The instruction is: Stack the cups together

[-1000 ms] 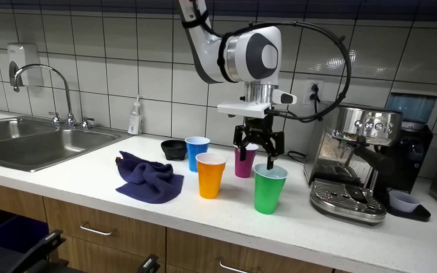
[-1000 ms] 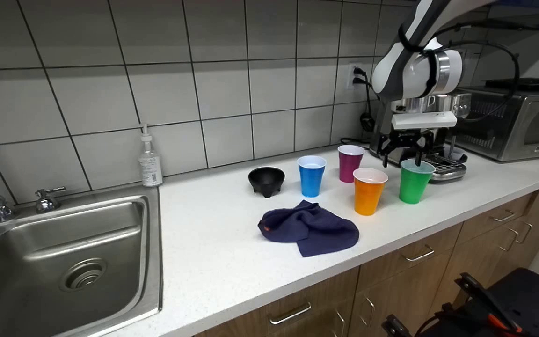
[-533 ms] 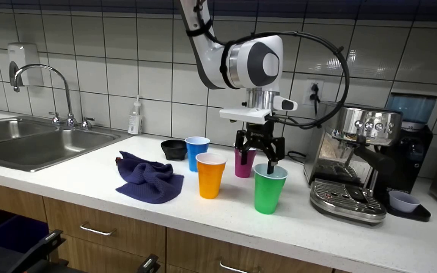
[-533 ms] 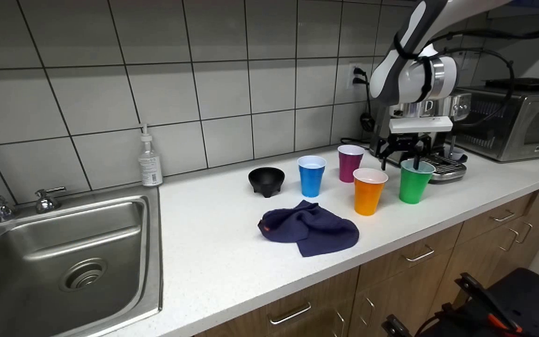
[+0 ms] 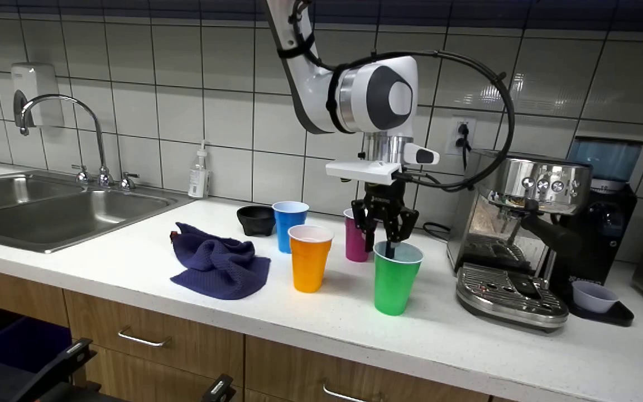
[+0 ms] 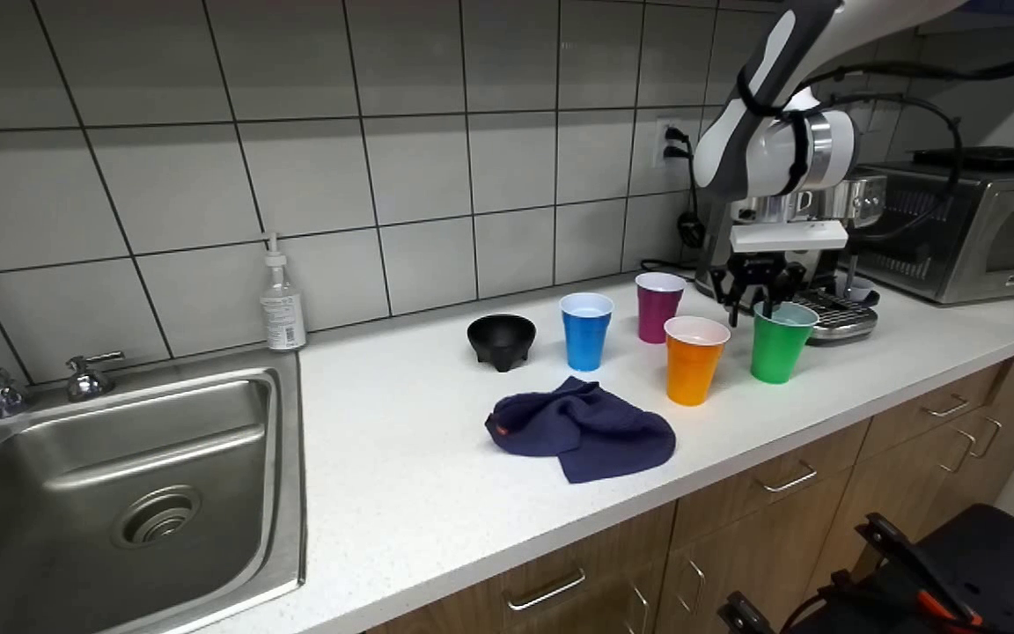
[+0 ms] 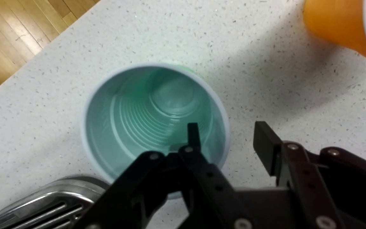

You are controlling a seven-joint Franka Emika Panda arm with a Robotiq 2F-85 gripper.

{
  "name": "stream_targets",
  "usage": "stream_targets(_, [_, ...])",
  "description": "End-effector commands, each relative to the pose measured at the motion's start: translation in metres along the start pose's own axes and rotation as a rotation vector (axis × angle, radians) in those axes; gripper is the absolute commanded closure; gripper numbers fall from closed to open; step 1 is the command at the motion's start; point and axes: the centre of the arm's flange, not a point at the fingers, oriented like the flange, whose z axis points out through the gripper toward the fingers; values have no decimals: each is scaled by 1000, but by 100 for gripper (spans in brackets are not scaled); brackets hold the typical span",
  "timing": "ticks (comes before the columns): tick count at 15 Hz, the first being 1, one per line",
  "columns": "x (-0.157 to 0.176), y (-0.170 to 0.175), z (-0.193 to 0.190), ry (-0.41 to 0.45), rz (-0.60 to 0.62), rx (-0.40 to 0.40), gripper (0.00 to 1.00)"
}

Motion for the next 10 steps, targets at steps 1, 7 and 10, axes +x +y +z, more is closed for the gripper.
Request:
stream_targets(1, [6, 4, -8, -9, 26, -2, 80])
stream_targets(7, [-7, 11, -18, 6, 24, -12, 100])
stream_targets(10, [-19, 13, -30, 22, 18, -9, 99])
